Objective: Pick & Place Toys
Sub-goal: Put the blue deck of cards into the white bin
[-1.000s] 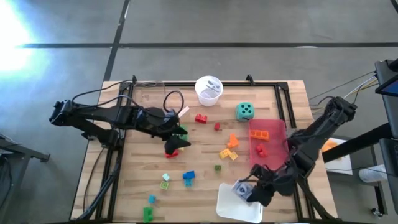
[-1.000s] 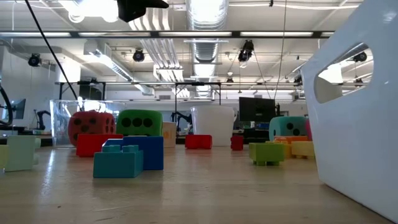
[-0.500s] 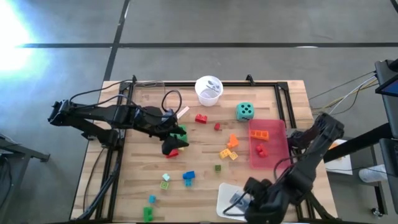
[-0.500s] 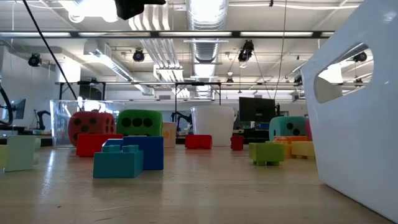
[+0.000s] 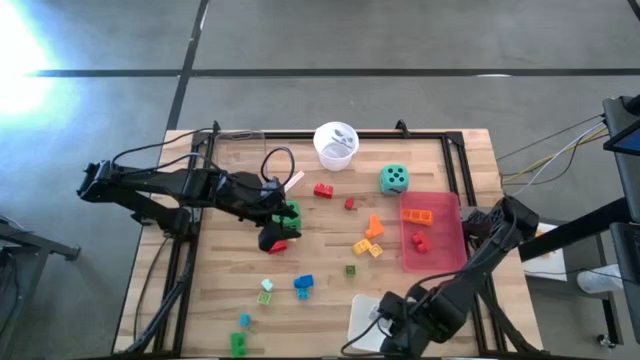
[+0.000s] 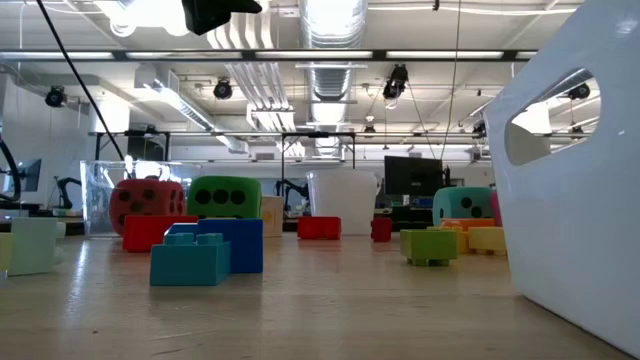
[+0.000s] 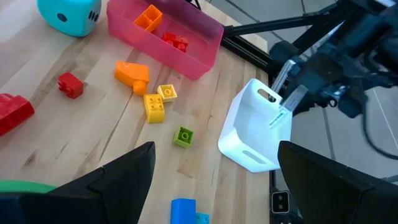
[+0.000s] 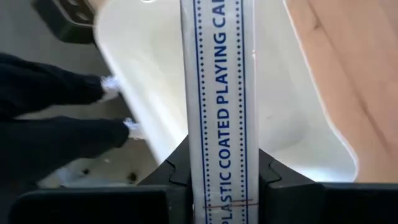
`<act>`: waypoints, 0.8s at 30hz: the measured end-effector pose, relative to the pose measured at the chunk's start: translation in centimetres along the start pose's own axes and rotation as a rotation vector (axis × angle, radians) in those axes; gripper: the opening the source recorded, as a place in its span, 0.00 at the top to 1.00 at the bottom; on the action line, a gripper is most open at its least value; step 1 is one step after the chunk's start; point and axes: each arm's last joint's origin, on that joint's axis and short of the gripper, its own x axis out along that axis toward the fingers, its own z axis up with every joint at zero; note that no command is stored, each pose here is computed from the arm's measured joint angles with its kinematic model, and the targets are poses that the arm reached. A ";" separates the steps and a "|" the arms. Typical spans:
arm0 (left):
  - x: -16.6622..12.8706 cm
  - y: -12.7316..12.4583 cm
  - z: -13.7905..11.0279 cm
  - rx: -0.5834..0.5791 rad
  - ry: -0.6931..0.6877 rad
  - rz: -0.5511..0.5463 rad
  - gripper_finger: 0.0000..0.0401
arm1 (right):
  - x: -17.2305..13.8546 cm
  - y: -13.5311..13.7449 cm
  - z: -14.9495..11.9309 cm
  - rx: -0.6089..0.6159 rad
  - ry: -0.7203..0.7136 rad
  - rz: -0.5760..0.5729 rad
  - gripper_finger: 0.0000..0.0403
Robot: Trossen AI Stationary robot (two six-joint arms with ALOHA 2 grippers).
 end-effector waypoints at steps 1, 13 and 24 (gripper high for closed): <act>0.0 0.0 0.0 0.002 0.001 -0.002 0.15 | 0.2 -0.1 0.1 -0.017 -0.003 0.010 0.85; 0.0 0.1 -0.2 0.000 0.029 -0.001 0.15 | 4.3 -2.4 0.5 -0.146 0.109 0.027 0.85; 0.0 0.1 -0.2 -0.002 0.031 0.000 0.15 | 5.9 -2.8 0.7 -0.244 0.132 0.090 0.85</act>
